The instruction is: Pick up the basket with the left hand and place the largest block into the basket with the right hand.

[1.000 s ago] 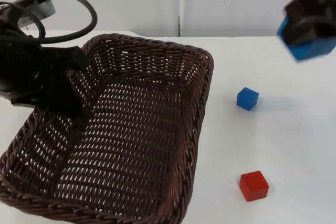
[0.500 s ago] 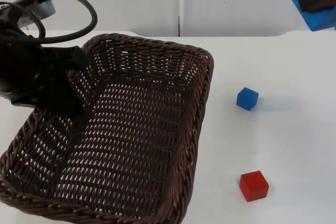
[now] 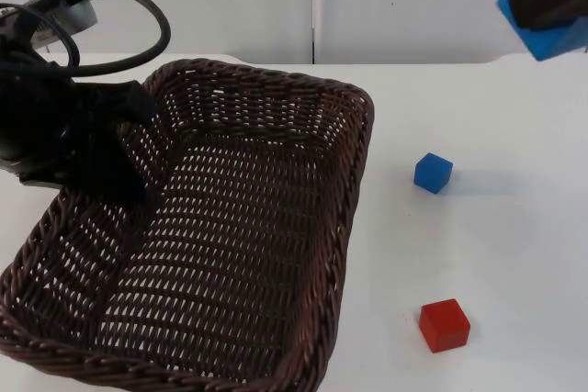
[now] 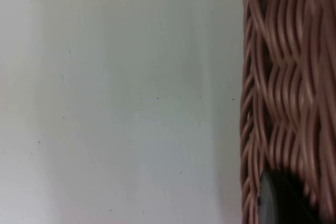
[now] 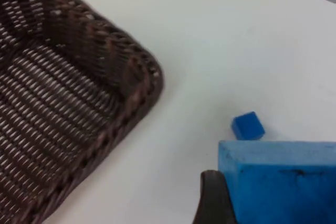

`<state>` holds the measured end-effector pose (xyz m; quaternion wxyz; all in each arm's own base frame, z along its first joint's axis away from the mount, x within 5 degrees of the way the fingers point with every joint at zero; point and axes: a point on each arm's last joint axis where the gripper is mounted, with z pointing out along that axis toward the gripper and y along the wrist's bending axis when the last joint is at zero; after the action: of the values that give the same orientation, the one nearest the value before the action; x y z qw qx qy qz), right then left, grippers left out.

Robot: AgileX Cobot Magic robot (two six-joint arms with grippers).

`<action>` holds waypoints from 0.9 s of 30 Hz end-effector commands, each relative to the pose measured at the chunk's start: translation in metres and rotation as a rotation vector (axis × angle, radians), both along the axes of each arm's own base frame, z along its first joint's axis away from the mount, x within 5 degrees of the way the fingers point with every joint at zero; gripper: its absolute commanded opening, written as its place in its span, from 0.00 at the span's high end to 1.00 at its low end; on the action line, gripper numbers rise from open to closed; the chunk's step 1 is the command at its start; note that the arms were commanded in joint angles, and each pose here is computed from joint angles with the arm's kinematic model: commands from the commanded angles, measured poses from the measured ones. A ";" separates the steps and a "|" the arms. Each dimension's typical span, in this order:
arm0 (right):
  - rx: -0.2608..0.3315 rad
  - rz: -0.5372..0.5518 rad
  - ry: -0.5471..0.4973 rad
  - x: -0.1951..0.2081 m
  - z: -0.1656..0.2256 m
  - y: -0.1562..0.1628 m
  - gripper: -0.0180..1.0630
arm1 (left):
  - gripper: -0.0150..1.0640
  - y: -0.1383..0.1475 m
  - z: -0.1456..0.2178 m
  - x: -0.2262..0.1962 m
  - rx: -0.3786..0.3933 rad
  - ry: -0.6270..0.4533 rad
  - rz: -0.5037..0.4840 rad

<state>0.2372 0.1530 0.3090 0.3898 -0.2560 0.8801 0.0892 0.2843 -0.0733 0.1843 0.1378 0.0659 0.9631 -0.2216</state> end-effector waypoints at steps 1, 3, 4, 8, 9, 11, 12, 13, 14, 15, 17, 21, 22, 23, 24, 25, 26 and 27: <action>0.015 0.032 -0.038 -0.002 0.006 0.005 0.98 | 0.98 -0.002 0.005 -0.002 -0.025 -0.003 0.020; 0.023 0.064 -0.048 -0.003 0.009 0.015 0.98 | 0.98 -0.002 0.005 -0.002 -0.025 -0.003 0.020; 0.023 0.064 -0.048 -0.003 0.009 0.015 0.98 | 0.98 -0.002 0.005 -0.002 -0.025 -0.003 0.020; 0.024 0.116 -0.047 0.002 0.012 0.040 0.98 | 0.98 -0.002 0.005 -0.002 -0.025 -0.003 0.020; 0.024 0.116 -0.047 0.002 0.012 0.040 0.98 | 0.98 -0.002 0.005 -0.002 -0.025 -0.003 0.020; -0.005 0.152 -0.015 0.006 0.010 0.059 0.98 | 0.98 -0.002 0.005 -0.002 -0.025 -0.003 0.020; -0.005 0.152 -0.015 0.006 0.010 0.059 0.98 | 0.98 -0.002 0.005 -0.002 -0.025 -0.003 0.020; -0.021 0.168 0.000 0.008 0.007 0.067 0.98 | 0.98 -0.002 0.005 -0.002 -0.025 -0.003 0.020; -0.028 0.178 0.008 0.010 0.007 0.074 0.98 | 0.98 -0.002 0.005 -0.002 -0.025 -0.003 0.020; -0.039 0.197 0.015 0.012 0.005 0.083 0.98 | 0.98 -0.002 0.005 -0.002 -0.023 -0.004 0.019; -0.062 0.229 0.025 0.015 0.002 0.098 0.98 | 0.98 -0.002 0.004 -0.002 -0.022 -0.004 0.017; -0.076 0.265 0.035 0.019 -0.003 0.121 0.98 | 0.98 -0.002 0.004 -0.002 -0.022 -0.004 0.017; -0.081 0.274 0.040 0.021 -0.005 0.128 0.98 | 0.98 -0.002 0.004 -0.002 -0.022 -0.004 0.017; -0.081 0.274 0.040 0.021 -0.005 0.128 0.98 | 0.98 -0.002 0.004 -0.002 -0.022 -0.004 0.017; -0.082 0.282 0.042 0.022 -0.007 0.134 0.98 | 0.98 -0.002 0.004 -0.002 -0.022 -0.004 0.017; -0.082 0.288 0.045 0.022 -0.009 0.139 0.98 | 0.98 -0.002 0.004 -0.002 -0.022 -0.004 0.017; -0.080 0.289 0.046 0.025 -0.010 0.143 0.98 | 0.98 -0.002 0.004 -0.002 -0.022 -0.004 0.017; -0.075 0.287 0.060 0.027 -0.013 0.146 0.98 | 0.98 -0.002 0.004 -0.002 -0.022 -0.002 0.016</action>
<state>0.2626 0.2924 0.2958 0.3377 -0.3887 0.8498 0.1127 0.2844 -0.0732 0.1843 0.1386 0.0657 0.9631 -0.2213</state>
